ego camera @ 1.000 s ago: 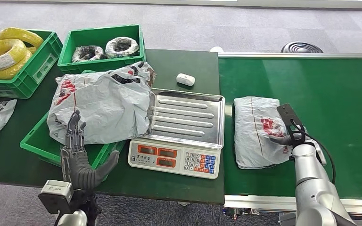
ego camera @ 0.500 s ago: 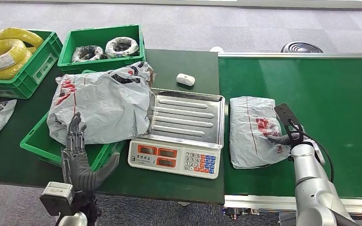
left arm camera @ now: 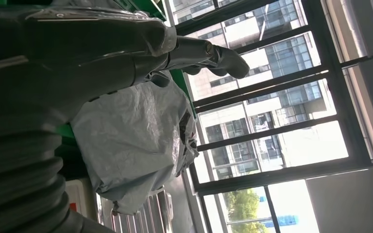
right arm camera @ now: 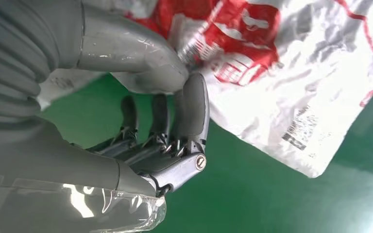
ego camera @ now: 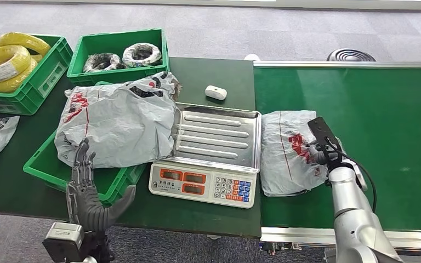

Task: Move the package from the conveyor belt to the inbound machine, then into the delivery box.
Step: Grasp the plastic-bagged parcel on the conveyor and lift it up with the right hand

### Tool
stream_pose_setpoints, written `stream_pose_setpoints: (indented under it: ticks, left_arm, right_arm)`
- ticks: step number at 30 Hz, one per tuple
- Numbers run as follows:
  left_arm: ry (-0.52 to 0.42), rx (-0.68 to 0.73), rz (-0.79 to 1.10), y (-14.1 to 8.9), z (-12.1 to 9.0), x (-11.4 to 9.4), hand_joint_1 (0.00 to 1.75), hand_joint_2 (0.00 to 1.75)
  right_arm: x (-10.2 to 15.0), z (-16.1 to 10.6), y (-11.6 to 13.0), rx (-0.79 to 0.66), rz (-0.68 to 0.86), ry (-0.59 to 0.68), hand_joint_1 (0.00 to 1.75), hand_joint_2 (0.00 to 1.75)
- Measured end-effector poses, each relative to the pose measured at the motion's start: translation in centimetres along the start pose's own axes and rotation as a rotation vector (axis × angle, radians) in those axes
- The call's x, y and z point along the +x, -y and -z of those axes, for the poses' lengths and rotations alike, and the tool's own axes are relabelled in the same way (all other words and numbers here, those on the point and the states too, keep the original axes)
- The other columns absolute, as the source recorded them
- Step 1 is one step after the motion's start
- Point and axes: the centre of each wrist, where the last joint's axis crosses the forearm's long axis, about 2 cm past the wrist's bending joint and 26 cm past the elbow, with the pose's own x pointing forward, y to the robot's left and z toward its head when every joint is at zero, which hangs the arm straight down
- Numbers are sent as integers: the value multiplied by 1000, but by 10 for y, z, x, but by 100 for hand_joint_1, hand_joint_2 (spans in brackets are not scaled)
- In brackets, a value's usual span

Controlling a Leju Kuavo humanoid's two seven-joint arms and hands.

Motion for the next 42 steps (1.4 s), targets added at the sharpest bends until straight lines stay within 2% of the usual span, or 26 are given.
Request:
stream_pose_setpoints:
  ticks: [15,20,21,25,26,29,32,36,39,42]
  left_arm:
    - [-2,20,17,-5,-7,3,0,175]
    - [1,45,34,-8,-12,6,0,175]
    - [2,51,38,-9,-14,7,0,175]
    - [5,74,54,-13,-24,11,0,175]
    - [6,78,56,-13,-26,11,0,175]
    - [5,85,54,-13,-29,12,0,175]
    - [4,88,46,-10,-29,12,0,175]
    - [10,83,24,-7,-22,10,0,175]
    - [12,72,12,-3,-16,9,0,175]
    - [14,61,1,0,-14,10,0,175]
  right_arm:
    - [16,-2,0,-35,-14,75,175,175]
    - [22,-6,0,-173,-6,133,175,175]
    - [25,-8,1,-219,-5,156,168,175]
    - [45,-25,8,-366,-17,246,6,175]
    - [52,-30,10,-392,-23,260,0,175]
    - [66,-39,13,-426,-16,282,0,175]
    - [67,-43,-2,-377,57,330,0,175]
    - [65,-52,-58,-280,160,378,0,175]
    - [62,-61,-102,-232,183,291,0,175]
    - [53,-66,-131,-175,178,202,0,175]
